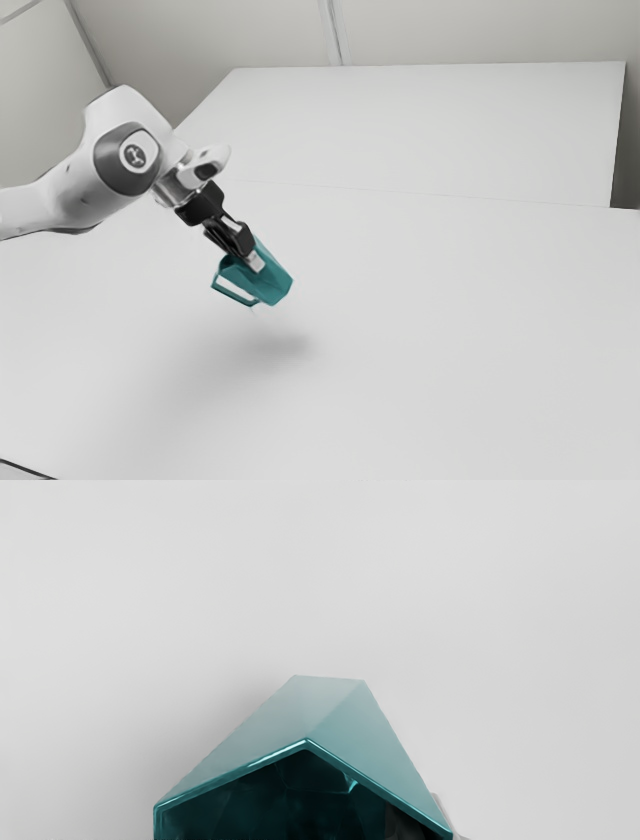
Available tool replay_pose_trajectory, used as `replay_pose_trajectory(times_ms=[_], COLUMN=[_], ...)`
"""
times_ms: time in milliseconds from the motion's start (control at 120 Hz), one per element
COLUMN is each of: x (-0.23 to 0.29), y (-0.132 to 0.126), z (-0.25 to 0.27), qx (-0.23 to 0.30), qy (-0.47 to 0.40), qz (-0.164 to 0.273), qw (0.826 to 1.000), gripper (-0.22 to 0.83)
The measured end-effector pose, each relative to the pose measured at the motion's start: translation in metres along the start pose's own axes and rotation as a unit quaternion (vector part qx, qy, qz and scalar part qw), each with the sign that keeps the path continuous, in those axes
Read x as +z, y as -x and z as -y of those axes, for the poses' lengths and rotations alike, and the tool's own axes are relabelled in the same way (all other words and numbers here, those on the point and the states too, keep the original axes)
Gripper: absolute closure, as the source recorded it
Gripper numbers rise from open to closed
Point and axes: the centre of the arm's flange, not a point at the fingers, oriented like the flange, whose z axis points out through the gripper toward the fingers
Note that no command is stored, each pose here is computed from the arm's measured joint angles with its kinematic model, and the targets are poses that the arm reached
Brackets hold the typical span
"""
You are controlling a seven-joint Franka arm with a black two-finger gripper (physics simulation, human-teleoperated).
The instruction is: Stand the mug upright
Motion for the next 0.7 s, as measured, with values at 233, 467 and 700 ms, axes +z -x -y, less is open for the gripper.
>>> replay_pose_trajectory(times_ms=[233,467,700], x=[0.007,0.007,0.017], y=[-0.022,-0.038,-0.043], z=[0.03,0.044,0.056], qx=[-0.037,-0.056,-0.072], qy=[-0.074,-0.128,-0.168], qz=[0.028,0.035,0.04], qw=[0.996,0.99,0.982], gripper=[0.79,0.79,0.79])
